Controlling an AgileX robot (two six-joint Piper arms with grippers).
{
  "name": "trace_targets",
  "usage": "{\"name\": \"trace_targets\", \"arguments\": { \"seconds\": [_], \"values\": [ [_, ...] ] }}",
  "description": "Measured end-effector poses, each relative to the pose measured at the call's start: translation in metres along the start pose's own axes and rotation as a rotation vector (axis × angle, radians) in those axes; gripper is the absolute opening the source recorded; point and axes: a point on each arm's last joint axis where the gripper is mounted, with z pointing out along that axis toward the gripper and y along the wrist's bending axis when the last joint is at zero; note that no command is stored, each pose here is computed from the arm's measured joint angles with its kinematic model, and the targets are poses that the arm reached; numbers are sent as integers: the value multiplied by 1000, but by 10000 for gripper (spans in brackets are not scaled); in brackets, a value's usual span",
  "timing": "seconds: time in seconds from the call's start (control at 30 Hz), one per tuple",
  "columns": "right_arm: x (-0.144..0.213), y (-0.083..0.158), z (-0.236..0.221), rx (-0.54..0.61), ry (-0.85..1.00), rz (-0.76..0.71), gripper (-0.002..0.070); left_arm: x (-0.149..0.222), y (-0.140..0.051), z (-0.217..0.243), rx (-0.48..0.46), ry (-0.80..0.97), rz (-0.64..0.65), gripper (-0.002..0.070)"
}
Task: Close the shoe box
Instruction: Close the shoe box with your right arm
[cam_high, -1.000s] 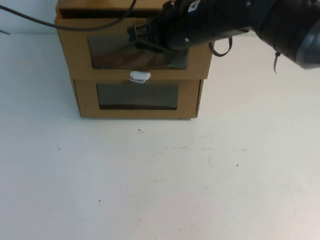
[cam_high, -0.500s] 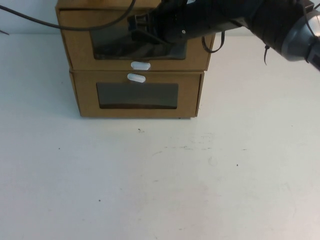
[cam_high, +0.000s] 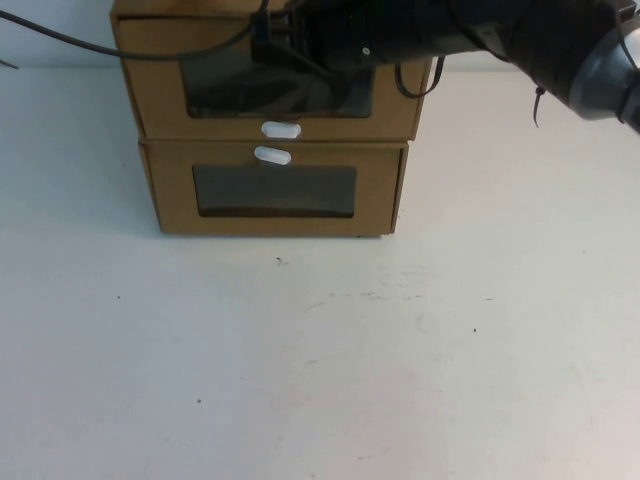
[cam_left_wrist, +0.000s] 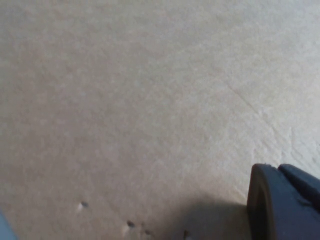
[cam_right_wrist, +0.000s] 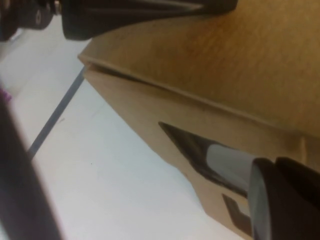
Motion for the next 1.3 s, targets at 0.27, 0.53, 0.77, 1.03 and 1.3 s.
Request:
{"name": "trace_targets", "arguments": {
  "seconds": [0.27, 0.53, 0.77, 1.03, 1.3],
  "values": [
    [-2, -4, 5, 18, -50, 15, -11, 0, 0, 0, -1, -1, 0, -5],
    [-2, -2, 5, 12, -46, 8, -11, -1, -2, -2, -2, -6, 3, -5],
    [-19, 26, -42, -41, -1, -65, -11, -22, -35, -51, -39, -70, 84, -5],
    [-31, 56, -119, 56, 103, -162, -11, -38, -81, -117, -99, -164, 185, -5],
    [-3, 68, -192, 226, 213, -157, -11, -29, -125, -173, -138, -191, 226, -5]
  ]
}}
